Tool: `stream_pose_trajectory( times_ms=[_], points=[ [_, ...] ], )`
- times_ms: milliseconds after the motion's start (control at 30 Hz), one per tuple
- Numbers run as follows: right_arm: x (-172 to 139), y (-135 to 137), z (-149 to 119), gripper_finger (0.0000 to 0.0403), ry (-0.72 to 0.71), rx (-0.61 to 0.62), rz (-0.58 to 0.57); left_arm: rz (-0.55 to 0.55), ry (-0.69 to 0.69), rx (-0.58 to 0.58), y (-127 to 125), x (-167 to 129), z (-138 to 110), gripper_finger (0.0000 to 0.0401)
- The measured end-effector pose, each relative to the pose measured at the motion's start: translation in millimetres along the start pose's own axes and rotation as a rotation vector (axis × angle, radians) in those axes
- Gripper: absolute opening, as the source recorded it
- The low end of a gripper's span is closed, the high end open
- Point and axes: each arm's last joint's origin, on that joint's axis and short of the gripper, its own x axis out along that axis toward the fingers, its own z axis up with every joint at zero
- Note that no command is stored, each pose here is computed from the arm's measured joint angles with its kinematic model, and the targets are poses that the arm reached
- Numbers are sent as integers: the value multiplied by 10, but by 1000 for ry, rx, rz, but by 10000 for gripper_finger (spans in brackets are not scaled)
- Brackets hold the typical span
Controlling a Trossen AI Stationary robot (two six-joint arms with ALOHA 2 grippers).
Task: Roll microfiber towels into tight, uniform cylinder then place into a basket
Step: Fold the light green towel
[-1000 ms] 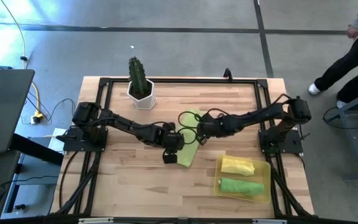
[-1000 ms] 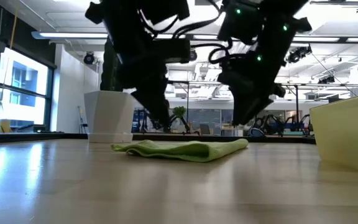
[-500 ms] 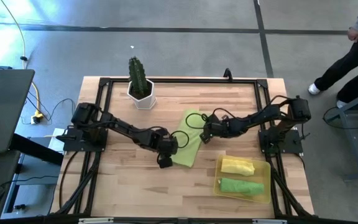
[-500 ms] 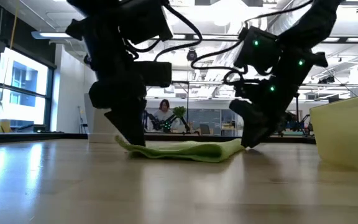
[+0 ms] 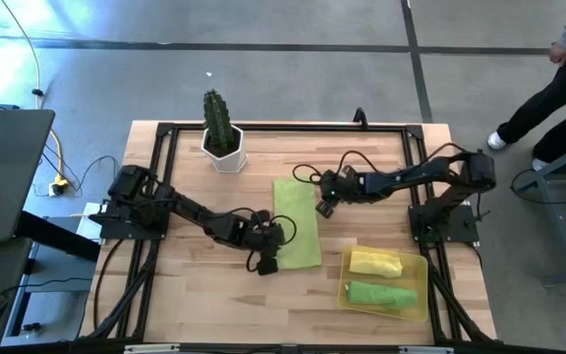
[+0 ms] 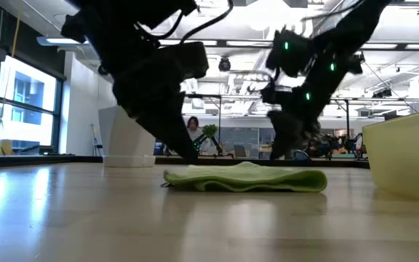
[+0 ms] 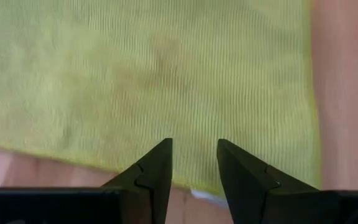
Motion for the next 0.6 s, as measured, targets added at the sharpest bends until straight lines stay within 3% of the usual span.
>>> stream_pose_trajectory(
  times_ms=[133,300,500,600],
  points=[
    [-259,182,68,116,-27,-122,164,-17,10,77,-16,-14,40,117],
    [-537,480,-91,116,-23,-475,397,-166,52,237,-76,-28,20,117],
    [-656,775,-331,116,-63,-908,486,-234,40,461,-195,-64,-26,117],
    [-664,885,-400,116,-100,-1032,512,-253,25,612,-281,-92,-66,117]
  ],
)
